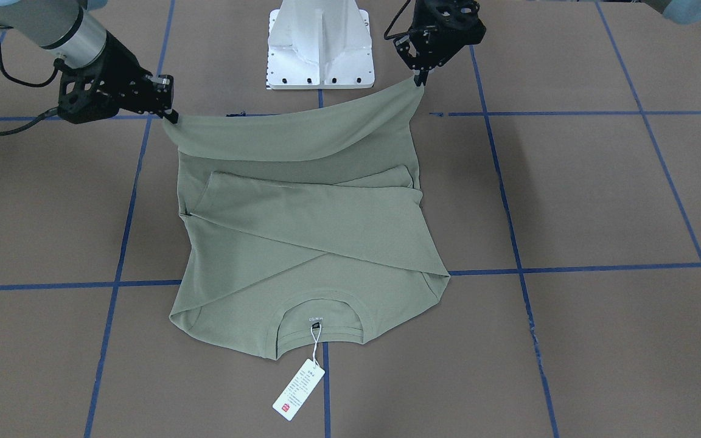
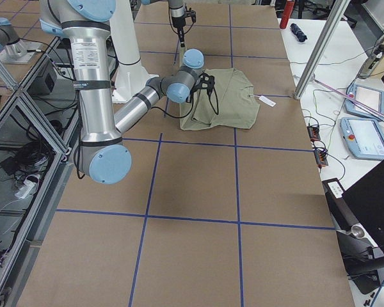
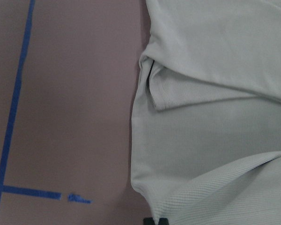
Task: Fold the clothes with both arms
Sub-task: 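Lift the hem with both grippers and fold it toward the collar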
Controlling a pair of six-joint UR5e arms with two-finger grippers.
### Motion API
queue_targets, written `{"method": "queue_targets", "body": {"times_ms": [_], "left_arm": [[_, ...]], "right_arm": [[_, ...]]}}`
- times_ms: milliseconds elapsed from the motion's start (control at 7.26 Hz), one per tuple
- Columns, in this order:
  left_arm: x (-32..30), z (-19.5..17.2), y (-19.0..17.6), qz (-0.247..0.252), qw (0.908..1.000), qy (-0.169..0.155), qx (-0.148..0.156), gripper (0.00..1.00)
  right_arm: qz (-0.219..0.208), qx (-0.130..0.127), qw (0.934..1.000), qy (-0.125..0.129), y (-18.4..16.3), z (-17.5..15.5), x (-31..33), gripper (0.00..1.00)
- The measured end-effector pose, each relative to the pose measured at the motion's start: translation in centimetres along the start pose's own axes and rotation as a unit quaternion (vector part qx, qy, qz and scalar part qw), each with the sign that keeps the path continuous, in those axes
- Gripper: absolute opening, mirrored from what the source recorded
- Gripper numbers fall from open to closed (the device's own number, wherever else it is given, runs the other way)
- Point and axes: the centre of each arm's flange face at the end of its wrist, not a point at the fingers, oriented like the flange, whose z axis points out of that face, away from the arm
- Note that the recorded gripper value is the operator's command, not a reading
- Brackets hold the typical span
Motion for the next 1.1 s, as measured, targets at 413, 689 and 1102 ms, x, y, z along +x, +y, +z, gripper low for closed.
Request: {"method": "queue_targets", "body": {"times_ms": [413,689,1102], "left_arm": [[0.7,2.2,-7.2,-0.032,0.9983,0.035,0.034,0.00],[0.5,3.2,-13.7,-0.032,0.9970,0.026,0.065,0.00],[0.8,8.4,-22.0,-0.042,0.9940,0.024,0.098,0.00]], "right_arm": [[0.003,0.070,0.9972,-0.026,-10.4,0.3,-0.7,0.00],[0.010,0.081,0.9964,-0.022,-15.0,1.4,-2.4,0.00],[0.021,0.102,0.9945,-0.006,-20.0,3.3,-5.0,0.00]]}}
